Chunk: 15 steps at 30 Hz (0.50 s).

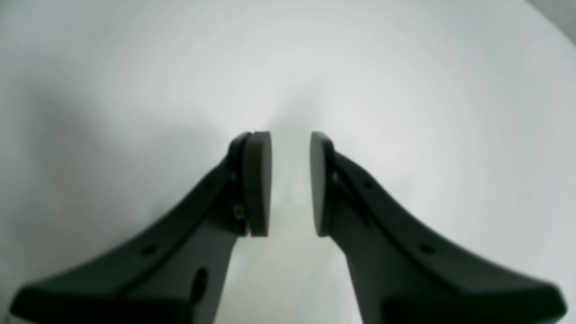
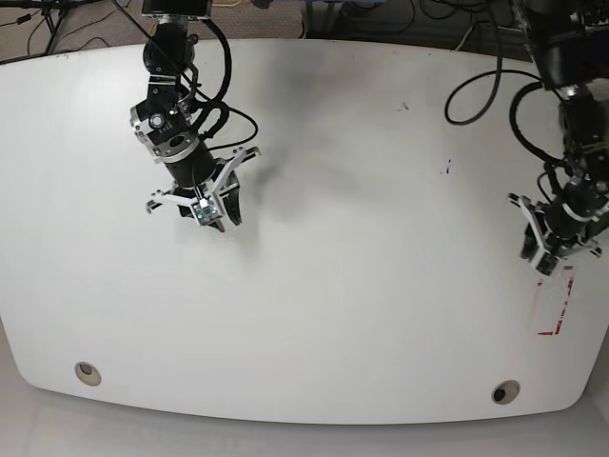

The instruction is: Layout the t-shirt on the table in an organized manner, then fold the t-shirt properly

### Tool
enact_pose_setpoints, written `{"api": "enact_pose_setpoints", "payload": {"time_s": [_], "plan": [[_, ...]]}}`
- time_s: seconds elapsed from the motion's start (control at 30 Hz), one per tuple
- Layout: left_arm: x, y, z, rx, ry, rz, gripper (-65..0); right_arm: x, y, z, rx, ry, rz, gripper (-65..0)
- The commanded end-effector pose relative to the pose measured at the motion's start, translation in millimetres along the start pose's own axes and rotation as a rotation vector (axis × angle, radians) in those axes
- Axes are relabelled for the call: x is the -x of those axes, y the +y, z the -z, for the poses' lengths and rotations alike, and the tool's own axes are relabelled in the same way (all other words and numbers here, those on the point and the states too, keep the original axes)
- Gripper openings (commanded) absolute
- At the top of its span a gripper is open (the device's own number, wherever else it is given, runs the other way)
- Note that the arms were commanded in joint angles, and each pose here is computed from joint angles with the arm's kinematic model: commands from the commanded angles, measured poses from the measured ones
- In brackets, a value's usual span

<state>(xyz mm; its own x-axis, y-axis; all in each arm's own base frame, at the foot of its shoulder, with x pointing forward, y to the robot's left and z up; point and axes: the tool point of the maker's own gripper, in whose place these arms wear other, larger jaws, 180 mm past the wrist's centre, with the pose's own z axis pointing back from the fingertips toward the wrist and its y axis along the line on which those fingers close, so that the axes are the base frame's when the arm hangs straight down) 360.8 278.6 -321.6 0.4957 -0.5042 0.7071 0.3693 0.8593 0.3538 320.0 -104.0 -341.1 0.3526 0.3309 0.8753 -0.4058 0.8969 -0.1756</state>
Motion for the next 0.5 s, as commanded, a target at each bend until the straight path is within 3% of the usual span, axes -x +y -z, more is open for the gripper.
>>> {"api": "enact_pose_setpoints", "payload": {"time_s": [0.0, 0.13, 0.27, 0.47], "plan": [[-26, -7, -5, -0.020, -0.131, 0.003, -60.0, -17, -10, 1, 0.045, -0.129, 0.003, -51.2], [-37, -36, -4, -0.039, -0.276, -0.107, -60.0, -5, -32, -8, 0.131, -0.180, 0.020, -51.2], [-31, -65, -11, -0.039, -0.371, -0.202, -60.0, 12, -30, -19, 0.161, -0.179, 0.035, -51.2], [-2, -104, -39, -0.004, -0.348, -0.227, -60.0, 35, -13, -51, 0.157, -0.125, 0.042, -51.2]]}}
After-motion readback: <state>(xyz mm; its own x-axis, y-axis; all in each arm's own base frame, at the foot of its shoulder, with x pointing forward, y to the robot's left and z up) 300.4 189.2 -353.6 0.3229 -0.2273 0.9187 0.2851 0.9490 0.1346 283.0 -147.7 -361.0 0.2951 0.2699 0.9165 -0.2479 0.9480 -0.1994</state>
